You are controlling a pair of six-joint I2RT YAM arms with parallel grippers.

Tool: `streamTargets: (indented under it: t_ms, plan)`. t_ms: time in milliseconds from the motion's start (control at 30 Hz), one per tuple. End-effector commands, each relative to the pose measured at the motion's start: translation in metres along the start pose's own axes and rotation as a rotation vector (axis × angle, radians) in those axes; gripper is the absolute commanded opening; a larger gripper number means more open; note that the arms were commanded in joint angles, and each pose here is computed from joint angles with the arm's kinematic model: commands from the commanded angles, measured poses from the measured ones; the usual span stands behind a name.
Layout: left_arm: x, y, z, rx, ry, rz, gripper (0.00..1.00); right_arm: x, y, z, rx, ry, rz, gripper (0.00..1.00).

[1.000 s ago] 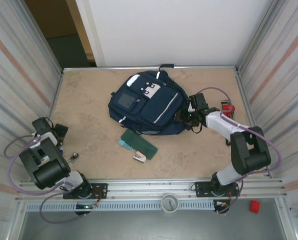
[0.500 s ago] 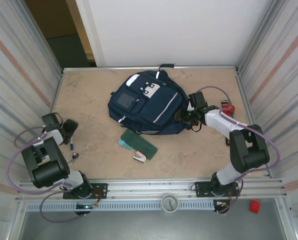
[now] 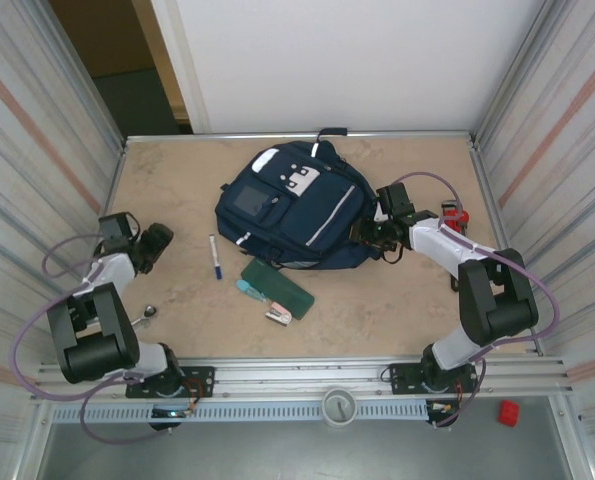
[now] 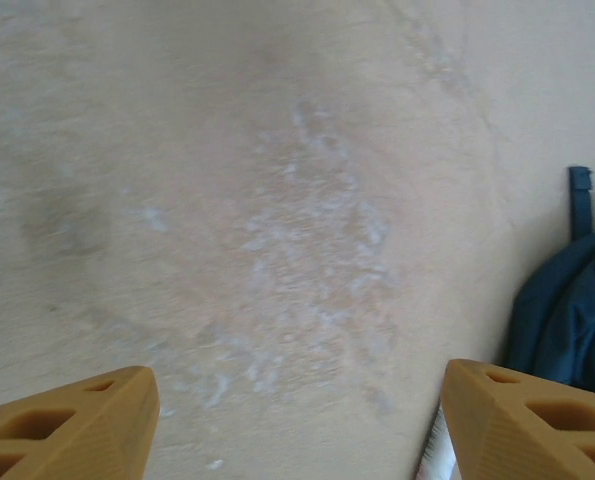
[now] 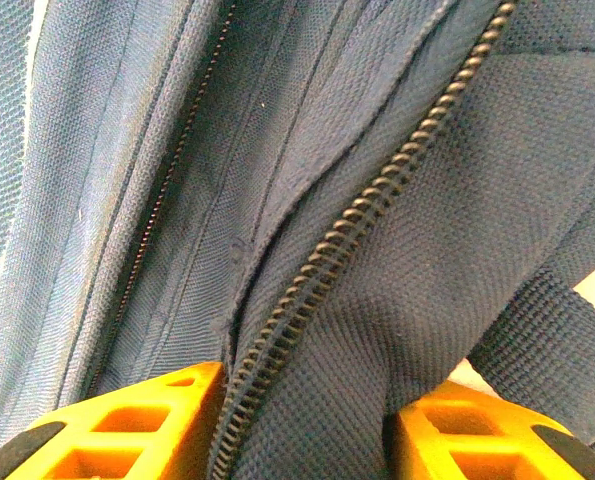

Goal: Pack the student bag

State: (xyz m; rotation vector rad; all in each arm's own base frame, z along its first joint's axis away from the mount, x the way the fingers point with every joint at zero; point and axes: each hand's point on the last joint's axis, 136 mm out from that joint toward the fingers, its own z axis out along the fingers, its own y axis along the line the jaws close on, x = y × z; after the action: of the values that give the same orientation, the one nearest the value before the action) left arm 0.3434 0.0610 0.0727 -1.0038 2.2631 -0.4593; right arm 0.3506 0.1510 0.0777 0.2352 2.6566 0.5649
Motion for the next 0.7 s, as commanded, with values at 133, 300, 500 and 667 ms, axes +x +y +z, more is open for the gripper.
streamTargets:
  t_ms: [133, 300, 500, 667]
  plan:
    - [0.040, -0.057, 0.014, 0.090, 0.138, 0.166, 0.75, -0.024, 0.000, -0.001, -0.018, -0.033, -0.003, 0.36]
    - [0.088, -0.080, 0.024, 0.146, 0.237, 0.231, 0.75, -0.039, 0.015, -0.002, -0.120, -0.041, 0.037, 0.17]
    - [0.119, -0.094, 0.024, 0.163, 0.272, 0.334, 0.75, -0.067, 0.055, -0.024, -0.257, -0.091, 0.041, 0.01]
    - [0.117, -0.086, 0.032, 0.110, 0.263, 0.356, 0.76, -0.088, 0.089, -0.049, -0.354, -0.131, 0.027, 0.00]
